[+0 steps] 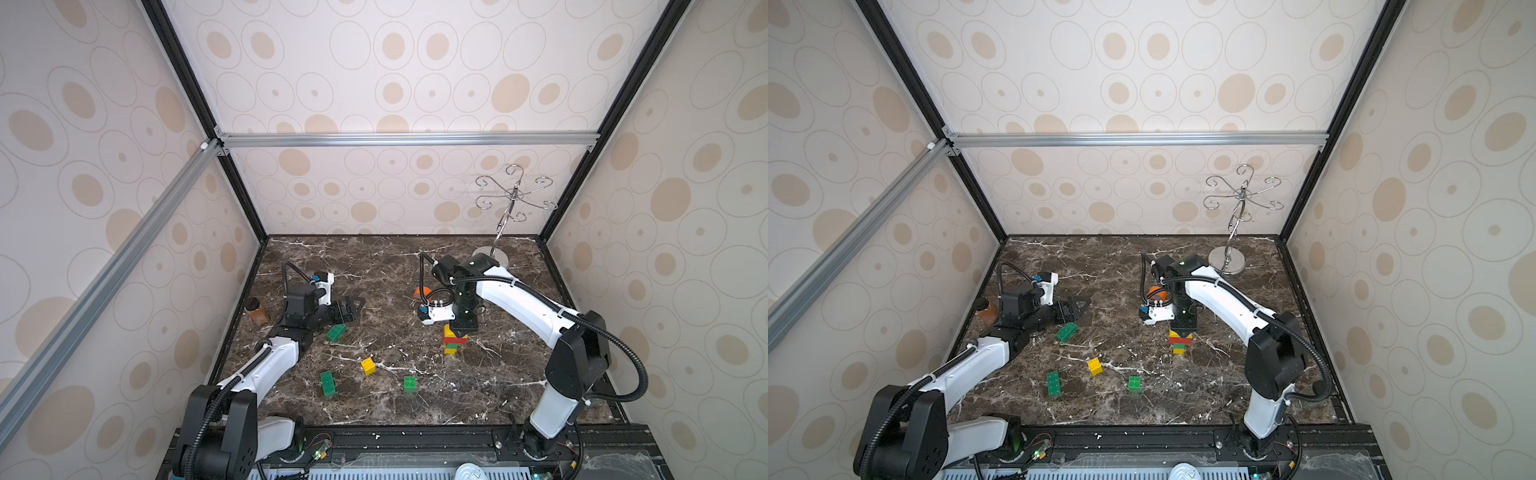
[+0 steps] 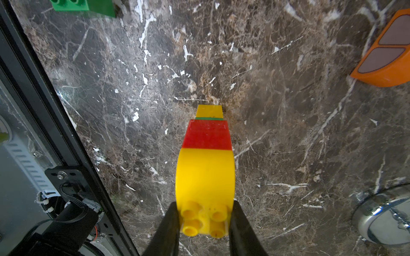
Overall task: Assemble an ice cream with lego
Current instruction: Assemble the lego brick with the lego brick.
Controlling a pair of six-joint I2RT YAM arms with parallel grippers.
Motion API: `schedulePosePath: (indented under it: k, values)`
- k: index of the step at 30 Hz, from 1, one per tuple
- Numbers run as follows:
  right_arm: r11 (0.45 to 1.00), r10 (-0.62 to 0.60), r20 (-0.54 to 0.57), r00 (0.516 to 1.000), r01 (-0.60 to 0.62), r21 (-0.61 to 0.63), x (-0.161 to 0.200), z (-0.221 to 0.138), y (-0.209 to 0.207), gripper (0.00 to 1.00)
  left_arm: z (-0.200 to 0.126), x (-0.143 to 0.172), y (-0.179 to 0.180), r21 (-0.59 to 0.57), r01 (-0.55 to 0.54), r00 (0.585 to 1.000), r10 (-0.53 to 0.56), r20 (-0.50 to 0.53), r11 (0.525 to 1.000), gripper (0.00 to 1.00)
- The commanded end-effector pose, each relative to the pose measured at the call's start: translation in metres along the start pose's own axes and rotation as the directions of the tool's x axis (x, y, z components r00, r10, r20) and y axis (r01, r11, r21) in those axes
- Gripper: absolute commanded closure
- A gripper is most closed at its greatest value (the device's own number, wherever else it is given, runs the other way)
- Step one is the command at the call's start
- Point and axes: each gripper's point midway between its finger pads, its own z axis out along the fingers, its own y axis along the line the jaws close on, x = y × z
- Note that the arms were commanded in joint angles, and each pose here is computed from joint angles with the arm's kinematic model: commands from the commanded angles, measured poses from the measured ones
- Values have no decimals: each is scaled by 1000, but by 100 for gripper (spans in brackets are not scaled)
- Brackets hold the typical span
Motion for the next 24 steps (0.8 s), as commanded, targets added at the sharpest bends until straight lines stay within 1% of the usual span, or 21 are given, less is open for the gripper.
schedulePosePath:
  k: [1, 9, 24]
  values:
    - [995, -26, -17, 1000, 24, -98, 0, 15, 16, 72, -4, -12, -4, 7, -23, 999, 22, 39, 1000, 0]
    - [996, -13, -16, 1000, 12, -83, 0, 14, 11, 63, -5, -13, -3, 5, -21, 999, 21, 43, 1000, 0]
    - [998, 6, 5, 1000, -6, -60, -2, 9, 7, 51, -6, -14, -2, 2, -19, 999, 19, 48, 1000, 0]
